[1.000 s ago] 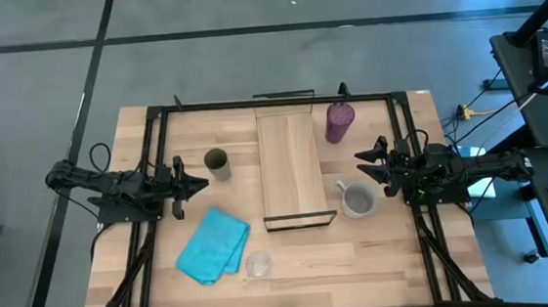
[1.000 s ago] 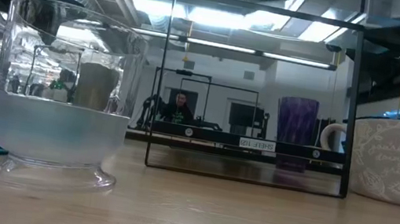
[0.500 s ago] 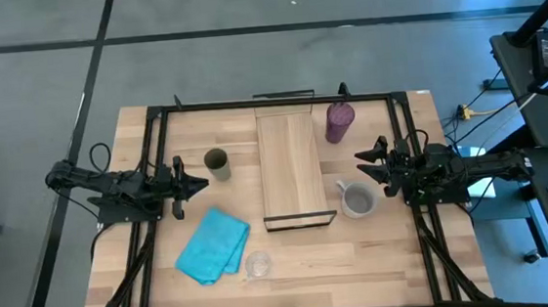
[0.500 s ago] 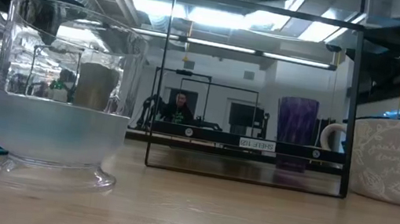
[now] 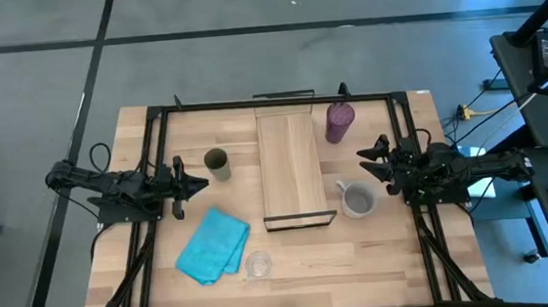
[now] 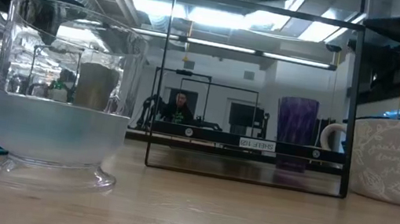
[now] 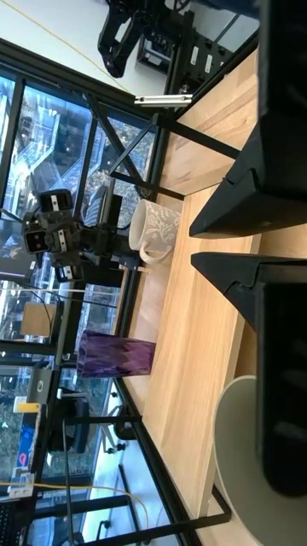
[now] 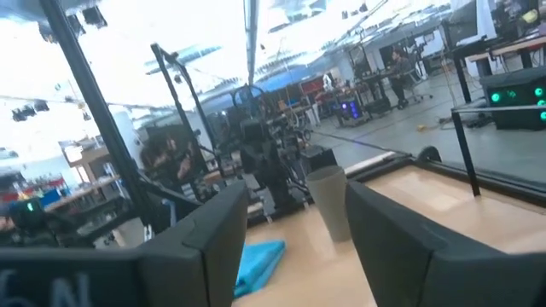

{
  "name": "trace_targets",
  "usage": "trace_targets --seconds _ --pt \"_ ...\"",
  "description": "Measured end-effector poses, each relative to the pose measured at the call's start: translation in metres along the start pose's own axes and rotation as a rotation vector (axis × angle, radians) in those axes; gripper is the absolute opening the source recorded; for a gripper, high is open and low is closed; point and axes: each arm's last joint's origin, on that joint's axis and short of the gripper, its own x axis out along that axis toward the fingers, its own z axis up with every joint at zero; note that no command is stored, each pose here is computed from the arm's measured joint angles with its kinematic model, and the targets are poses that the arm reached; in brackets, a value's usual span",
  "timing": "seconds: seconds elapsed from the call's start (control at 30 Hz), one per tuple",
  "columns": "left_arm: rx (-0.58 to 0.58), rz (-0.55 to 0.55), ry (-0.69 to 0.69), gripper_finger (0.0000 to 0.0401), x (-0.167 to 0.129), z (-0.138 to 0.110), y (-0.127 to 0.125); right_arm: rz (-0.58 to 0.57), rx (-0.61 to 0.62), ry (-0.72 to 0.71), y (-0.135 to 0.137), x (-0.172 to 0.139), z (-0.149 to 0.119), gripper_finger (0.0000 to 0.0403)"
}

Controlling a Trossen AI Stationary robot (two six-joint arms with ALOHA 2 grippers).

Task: Stack small to large cups/mugs on shelf
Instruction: Put the transparent mug on the shelf

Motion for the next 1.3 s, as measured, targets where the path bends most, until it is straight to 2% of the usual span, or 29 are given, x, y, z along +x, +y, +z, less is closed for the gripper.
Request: trace_targets --seconds 0.27,0.43,0.5,0.67,0.73,0.83,0.93,1.03,1.17,1.3 --pt "0.001 0.000 0.000 0.0032 0.000 0.000 0.000 0.015 0.005 -0.042 0.001 0.000 0.004 0.0200" --pt "0.000 0.000 0.000 0.0032 0.000 0.000 0.000 0.043 0.011 -0.189 0.006 -0.002 0.018 0.0200" --pt "0.000 0.000 0.000 0.0032 0.000 0.000 0.000 -0.022 0.001 -0.317 0.006 -0.004 0.028 0.0200" --pt "0.000 0.000 0.000 0.0032 0.000 0.000 0.000 -0.329 0.032 -0.695 0.004 -0.021 0.056 0.0200" --pt "0.000 0.000 0.000 0.0032 0.000 0.000 0.000 -0.368 0.077 -0.775 0.003 -0.027 0.062 0.0200" --pt "0.007 0.017 -0.005 0.0032 0.000 0.000 0.000 -0.324 0.102 -0.838 0.006 -0.031 0.068 0.0200" --pt "0.026 0.072 -0.044 0.0032 0.000 0.003 0.002 -0.210 0.032 -0.862 0.015 -0.032 0.086 0.0200" --pt "-0.005 0.095 -0.110 0.0032 -0.001 0.010 0.002 -0.169 -0.160 -0.827 0.030 -0.030 0.116 0.0200" --pt "-0.082 0.073 -0.255 0.0032 -0.003 0.025 0.000 -0.230 -0.387 -0.668 0.052 -0.020 0.167 0.0200" --pt "-0.233 0.022 -0.536 0.0032 -0.014 0.052 0.000 -0.353 -0.467 -0.457 0.072 -0.011 0.223 0.0200"
